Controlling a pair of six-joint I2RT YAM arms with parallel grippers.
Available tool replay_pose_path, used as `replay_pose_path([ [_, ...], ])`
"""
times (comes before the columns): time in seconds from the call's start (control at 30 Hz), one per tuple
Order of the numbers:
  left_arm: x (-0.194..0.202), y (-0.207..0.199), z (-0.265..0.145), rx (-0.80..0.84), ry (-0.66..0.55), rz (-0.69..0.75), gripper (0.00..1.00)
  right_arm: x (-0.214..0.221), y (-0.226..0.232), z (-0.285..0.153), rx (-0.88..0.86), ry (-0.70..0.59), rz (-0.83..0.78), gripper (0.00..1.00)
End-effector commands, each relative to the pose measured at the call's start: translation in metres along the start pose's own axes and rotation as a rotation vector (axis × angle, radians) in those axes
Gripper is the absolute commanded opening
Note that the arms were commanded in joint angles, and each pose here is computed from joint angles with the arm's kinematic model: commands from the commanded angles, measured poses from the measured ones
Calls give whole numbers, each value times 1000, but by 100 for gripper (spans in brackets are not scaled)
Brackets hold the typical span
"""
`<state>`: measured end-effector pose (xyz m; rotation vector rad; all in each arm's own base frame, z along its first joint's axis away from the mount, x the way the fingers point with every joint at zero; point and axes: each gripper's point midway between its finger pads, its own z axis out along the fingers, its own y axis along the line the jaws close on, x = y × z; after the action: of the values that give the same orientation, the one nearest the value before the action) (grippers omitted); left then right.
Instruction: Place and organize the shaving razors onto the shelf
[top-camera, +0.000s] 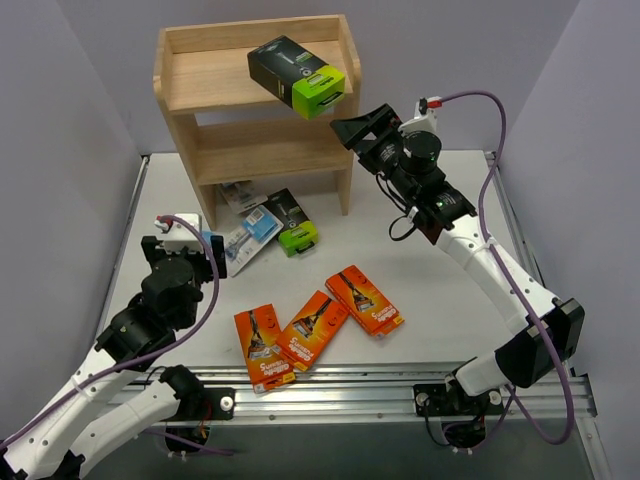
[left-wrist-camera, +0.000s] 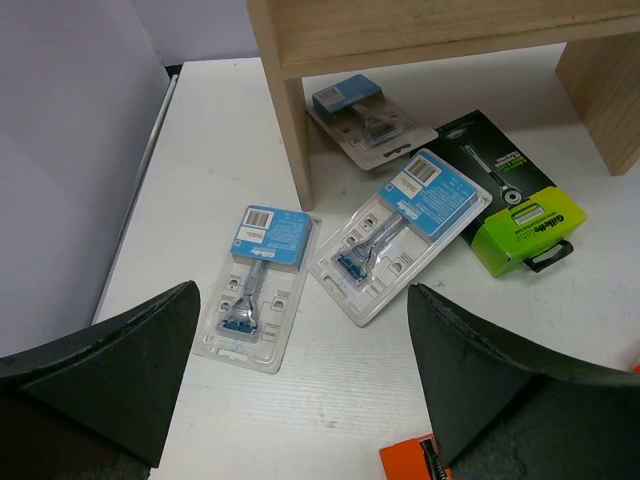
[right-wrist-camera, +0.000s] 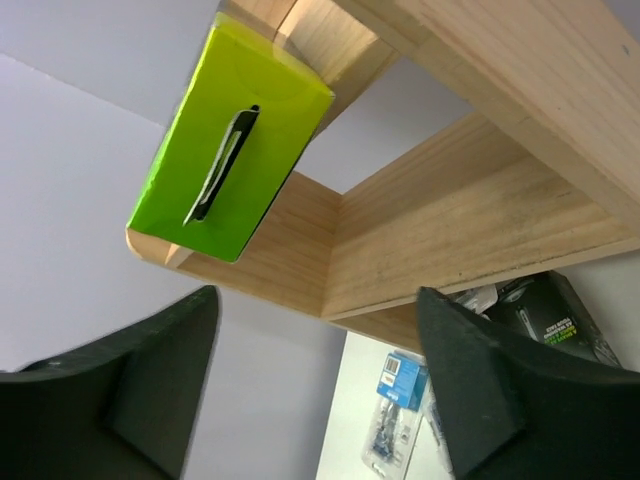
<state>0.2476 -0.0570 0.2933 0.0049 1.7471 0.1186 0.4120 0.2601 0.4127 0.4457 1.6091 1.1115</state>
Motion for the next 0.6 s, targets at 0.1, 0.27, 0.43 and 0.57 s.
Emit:
replay_pose_path([
  [0.1, -14, 12, -4, -48, -58, -28, 94, -18, 51, -14, -205, -13, -49, 57],
  [0.27, -16, 17, -6, -61, -70, -37, 94, -18, 57, -8, -223, -9, -55, 52],
  [0.43, -16, 15, -6, -52, -73, -41, 94, -18, 55, 0, -231, -9, -43, 52],
  [0.57, -15, 11, -5, -32, -69, -39, 94, -20, 59, 1, -253, -26, -41, 52],
])
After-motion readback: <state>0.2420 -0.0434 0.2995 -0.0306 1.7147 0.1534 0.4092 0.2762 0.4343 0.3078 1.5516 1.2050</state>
